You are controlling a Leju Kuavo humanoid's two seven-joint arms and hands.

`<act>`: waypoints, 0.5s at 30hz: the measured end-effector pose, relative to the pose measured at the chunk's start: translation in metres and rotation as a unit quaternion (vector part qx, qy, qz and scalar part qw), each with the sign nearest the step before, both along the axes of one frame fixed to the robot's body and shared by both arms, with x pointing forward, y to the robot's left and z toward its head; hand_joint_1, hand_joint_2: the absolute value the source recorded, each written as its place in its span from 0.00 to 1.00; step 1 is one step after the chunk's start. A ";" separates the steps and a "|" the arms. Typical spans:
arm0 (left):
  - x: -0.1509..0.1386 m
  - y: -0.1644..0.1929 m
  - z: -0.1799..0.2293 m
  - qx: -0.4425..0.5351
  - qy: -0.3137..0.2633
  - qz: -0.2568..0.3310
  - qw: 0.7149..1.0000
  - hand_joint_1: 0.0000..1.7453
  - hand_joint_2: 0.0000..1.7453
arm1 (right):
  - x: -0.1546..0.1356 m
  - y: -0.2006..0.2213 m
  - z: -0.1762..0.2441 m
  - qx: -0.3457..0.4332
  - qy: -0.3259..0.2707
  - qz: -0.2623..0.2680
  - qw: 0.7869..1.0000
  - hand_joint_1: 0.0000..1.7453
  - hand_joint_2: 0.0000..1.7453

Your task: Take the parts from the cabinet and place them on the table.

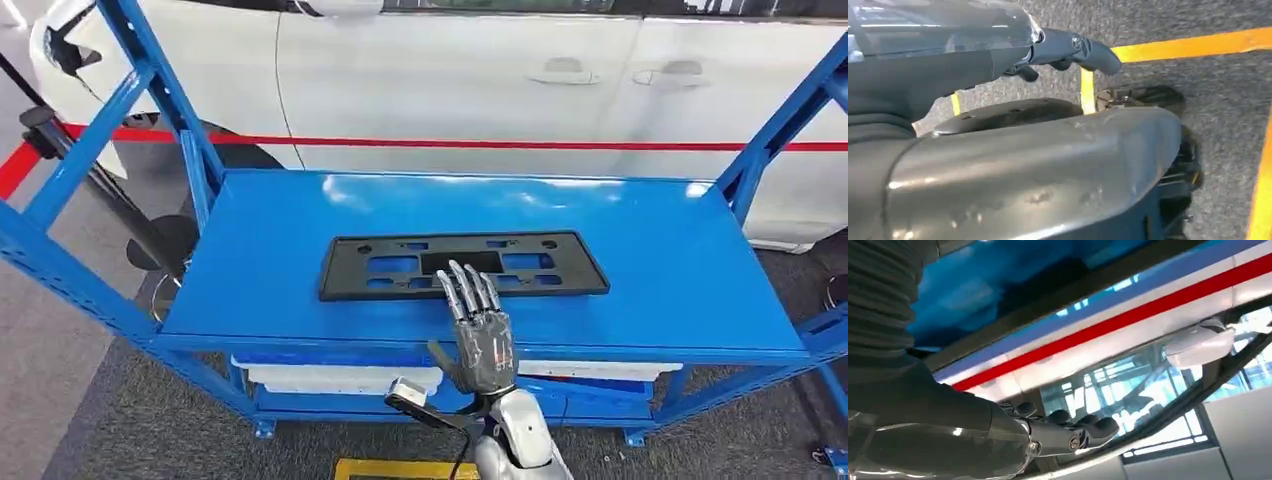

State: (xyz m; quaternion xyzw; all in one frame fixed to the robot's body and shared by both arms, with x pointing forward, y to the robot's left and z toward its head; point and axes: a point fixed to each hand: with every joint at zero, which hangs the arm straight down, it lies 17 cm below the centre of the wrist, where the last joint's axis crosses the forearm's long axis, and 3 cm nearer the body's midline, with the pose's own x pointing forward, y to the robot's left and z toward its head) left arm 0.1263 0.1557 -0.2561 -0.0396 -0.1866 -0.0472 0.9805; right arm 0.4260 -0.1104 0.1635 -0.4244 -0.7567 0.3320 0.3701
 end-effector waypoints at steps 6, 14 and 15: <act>0.003 -0.002 0.001 0.002 -0.001 -0.015 1.000 0.00 0.00 | 0.019 0.013 -0.010 -0.020 0.019 0.008 1.000 0.00 1.00; 0.001 -0.003 0.000 0.003 0.002 -0.026 1.000 0.00 0.00 | 0.031 0.036 -0.022 -0.043 0.038 0.031 0.998 0.00 1.00; 0.001 -0.003 0.000 0.004 0.002 -0.027 1.000 0.00 0.00 | 0.032 0.038 -0.023 -0.045 0.039 0.033 0.998 0.00 1.00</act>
